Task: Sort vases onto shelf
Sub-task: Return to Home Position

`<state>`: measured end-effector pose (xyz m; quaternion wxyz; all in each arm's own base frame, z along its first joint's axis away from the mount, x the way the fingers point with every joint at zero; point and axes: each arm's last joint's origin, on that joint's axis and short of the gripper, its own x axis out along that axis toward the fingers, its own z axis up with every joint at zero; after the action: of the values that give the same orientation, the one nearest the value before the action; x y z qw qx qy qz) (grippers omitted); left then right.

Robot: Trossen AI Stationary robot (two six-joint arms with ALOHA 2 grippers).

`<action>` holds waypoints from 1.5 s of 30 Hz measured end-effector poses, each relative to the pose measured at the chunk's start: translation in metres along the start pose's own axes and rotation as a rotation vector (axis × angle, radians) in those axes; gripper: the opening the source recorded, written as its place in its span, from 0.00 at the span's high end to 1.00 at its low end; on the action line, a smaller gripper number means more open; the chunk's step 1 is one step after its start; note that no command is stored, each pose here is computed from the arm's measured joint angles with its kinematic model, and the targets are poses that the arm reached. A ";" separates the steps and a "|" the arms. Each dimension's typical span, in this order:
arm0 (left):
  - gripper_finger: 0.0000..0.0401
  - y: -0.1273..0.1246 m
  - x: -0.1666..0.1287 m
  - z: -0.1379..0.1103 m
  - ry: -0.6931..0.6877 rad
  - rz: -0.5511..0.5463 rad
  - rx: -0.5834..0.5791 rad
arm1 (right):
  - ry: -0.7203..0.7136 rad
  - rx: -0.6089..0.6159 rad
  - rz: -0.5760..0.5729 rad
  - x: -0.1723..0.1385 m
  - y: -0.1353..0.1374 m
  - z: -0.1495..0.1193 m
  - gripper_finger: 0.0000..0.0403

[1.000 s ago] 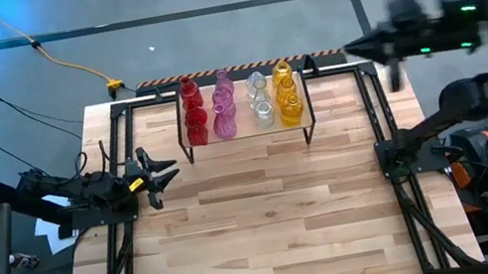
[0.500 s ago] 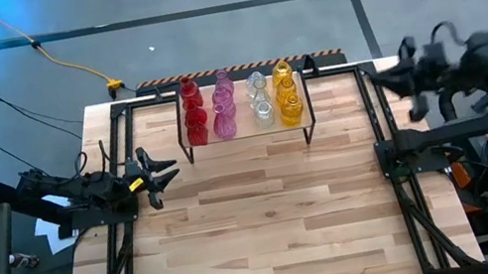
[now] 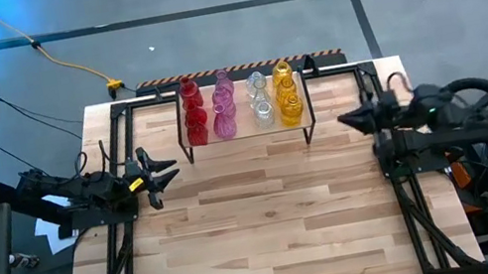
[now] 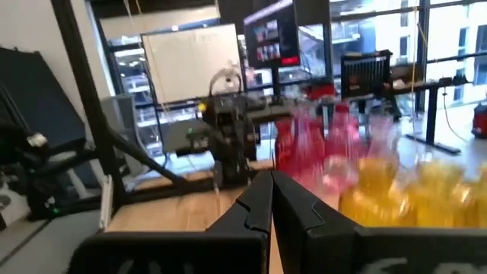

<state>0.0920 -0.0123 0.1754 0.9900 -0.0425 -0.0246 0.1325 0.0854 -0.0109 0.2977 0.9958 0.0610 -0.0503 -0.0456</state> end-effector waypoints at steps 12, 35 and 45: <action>0.70 0.000 0.001 -0.002 -0.028 -0.002 -0.018 | -0.097 0.071 0.067 0.015 -0.011 -0.086 1.00; 0.70 0.000 0.001 -0.002 -0.028 -0.002 -0.018 | 0.083 0.279 0.057 0.015 -0.015 -0.127 1.00; 0.70 0.000 0.001 -0.002 -0.028 -0.002 -0.018 | 0.106 0.369 0.043 0.015 -0.016 -0.129 1.00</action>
<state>0.0930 -0.0126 0.1736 0.9892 -0.0496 -0.0396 0.1318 0.1121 -0.0125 0.1696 0.9697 0.2439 -0.0068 -0.0109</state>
